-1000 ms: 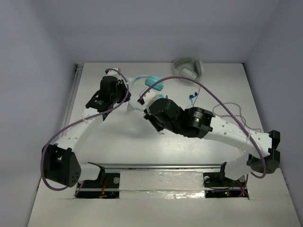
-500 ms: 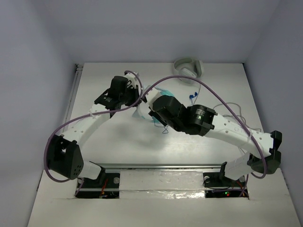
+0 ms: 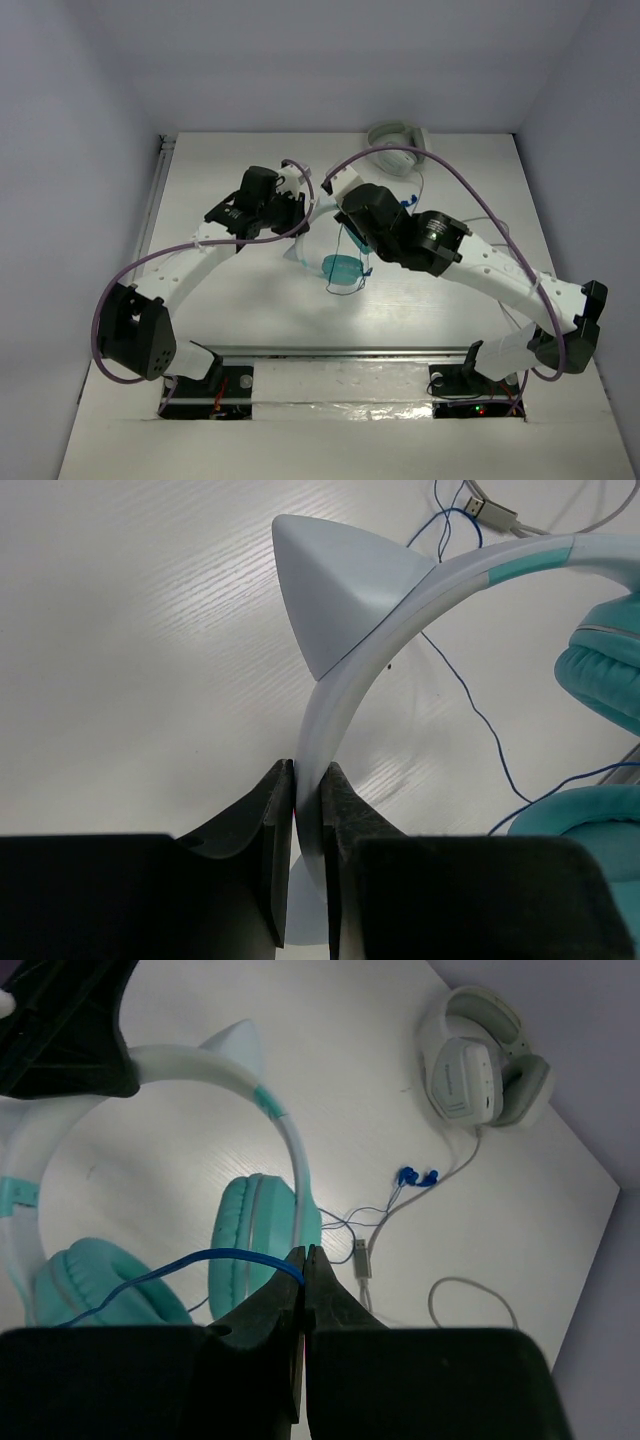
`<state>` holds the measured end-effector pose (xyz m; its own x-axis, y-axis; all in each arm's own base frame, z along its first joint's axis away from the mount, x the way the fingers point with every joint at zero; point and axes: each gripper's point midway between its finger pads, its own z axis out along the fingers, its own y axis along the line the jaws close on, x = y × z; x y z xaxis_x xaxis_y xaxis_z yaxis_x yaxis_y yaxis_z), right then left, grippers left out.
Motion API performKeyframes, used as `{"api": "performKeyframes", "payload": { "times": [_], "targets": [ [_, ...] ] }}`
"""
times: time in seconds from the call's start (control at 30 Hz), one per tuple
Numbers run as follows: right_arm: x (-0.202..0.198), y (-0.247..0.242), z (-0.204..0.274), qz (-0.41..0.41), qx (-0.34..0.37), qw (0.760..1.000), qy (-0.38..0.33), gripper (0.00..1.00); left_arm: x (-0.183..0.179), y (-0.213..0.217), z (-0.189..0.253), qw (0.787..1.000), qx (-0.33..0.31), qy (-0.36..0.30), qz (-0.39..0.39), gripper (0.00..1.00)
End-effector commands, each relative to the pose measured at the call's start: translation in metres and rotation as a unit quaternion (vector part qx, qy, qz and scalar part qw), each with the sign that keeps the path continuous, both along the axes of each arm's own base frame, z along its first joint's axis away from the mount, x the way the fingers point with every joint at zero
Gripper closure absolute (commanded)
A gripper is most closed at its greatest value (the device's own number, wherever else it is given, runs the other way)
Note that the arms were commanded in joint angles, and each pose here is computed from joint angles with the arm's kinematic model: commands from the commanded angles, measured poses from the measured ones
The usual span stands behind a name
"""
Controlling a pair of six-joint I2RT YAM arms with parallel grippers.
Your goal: Wrap the headphones
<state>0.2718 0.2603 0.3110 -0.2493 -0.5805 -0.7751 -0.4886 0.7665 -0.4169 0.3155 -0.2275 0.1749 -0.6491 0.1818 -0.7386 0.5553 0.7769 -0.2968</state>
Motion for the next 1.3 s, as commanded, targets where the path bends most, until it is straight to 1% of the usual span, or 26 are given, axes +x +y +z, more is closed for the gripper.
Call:
{"api": "performKeyframes", "payload": {
  "times": [0.0, 0.03, 0.17, 0.3, 0.37, 0.47, 0.57, 0.63, 0.67, 0.7, 0.73, 0.8, 0.87, 0.9, 0.97, 1.0, 1.07, 1.17, 1.27],
  "targets": [
    [0.011, -0.008, 0.011, -0.028, 0.004, 0.999, -0.035, 1.00, -0.004, -0.006, 0.024, 0.999, -0.027, -0.032, -0.022, 1.00],
    [0.011, -0.010, 0.009, -0.032, 0.000, 0.999, -0.036, 1.00, -0.004, -0.006, 0.024, 0.999, -0.025, -0.034, -0.020, 1.00],
    [0.013, -0.029, 0.026, -0.057, 0.020, 0.995, -0.074, 1.00, -0.008, -0.009, 0.024, 0.998, -0.029, -0.032, -0.037, 1.00],
    [0.021, -0.025, 0.019, -0.054, 0.003, 0.995, -0.080, 1.00, -0.030, -0.033, 0.026, 0.993, -0.045, -0.024, -0.108, 1.00],
    [0.027, -0.022, 0.020, -0.057, 0.004, 0.995, -0.083, 1.00, -0.038, -0.041, 0.025, 0.991, -0.040, -0.022, -0.125, 1.00],
    [0.033, -0.023, 0.022, -0.066, 0.003, 0.993, -0.094, 1.00, -0.037, -0.041, 0.026, 0.991, -0.039, -0.024, -0.122, 1.00],
    [0.025, -0.037, 0.018, -0.080, -0.002, 0.993, -0.085, 1.00, -0.027, -0.030, 0.035, 0.995, -0.031, -0.045, -0.088, 1.00],
    [0.018, -0.045, 0.018, -0.085, 0.015, 0.993, -0.080, 1.00, -0.028, -0.031, 0.040, 0.994, -0.038, -0.050, -0.088, 1.00],
    [0.014, -0.050, 0.013, -0.087, 0.008, 0.994, -0.070, 1.00, -0.025, -0.029, 0.043, 0.995, -0.037, -0.054, -0.075, 1.00],
    [0.011, -0.053, 0.008, -0.093, 0.015, 0.994, -0.060, 1.00, -0.015, -0.019, 0.040, 0.997, -0.019, -0.060, -0.045, 1.00],
    [0.008, -0.055, 0.003, -0.093, 0.011, 0.994, -0.049, 1.00, -0.012, -0.016, 0.040, 0.997, -0.012, -0.061, -0.034, 1.00],
    [0.002, -0.058, -0.002, -0.090, 0.018, 0.995, -0.036, 1.00, -0.014, -0.017, 0.036, 0.997, -0.011, -0.057, -0.043, 1.00],
    [0.001, -0.060, -0.008, -0.092, 0.007, 0.995, -0.030, 1.00, -0.016, -0.021, 0.033, 0.997, -0.015, -0.048, -0.053, 1.00],
    [-0.001, -0.060, -0.011, -0.095, 0.008, 0.995, -0.021, 1.00, -0.011, -0.016, 0.030, 0.998, -0.004, -0.051, -0.038, 1.00],
    [-0.004, -0.059, -0.011, -0.092, 0.006, 0.996, -0.008, 1.00, -0.010, -0.014, 0.029, 0.998, 0.003, -0.052, -0.035, 1.00],
    [-0.003, -0.058, -0.008, -0.090, 0.008, 0.996, -0.013, 1.00, -0.017, -0.020, 0.032, 0.997, -0.011, -0.048, -0.057, 1.00],
    [0.001, -0.060, -0.010, -0.095, -0.005, 0.995, -0.023, 1.00, -0.023, -0.026, 0.035, 0.996, -0.027, -0.047, -0.078, 1.00],
    [0.004, -0.069, -0.013, -0.120, -0.015, 0.992, -0.026, 1.00, -0.016, -0.017, 0.037, 0.997, -0.010, -0.060, -0.051, 1.00],
    [-0.003, -0.077, -0.017, -0.122, -0.019, 0.992, -0.014, 1.00, -0.012, -0.009, 0.043, 0.997, -0.002, -0.077, -0.027, 1.00]
  ]
}}
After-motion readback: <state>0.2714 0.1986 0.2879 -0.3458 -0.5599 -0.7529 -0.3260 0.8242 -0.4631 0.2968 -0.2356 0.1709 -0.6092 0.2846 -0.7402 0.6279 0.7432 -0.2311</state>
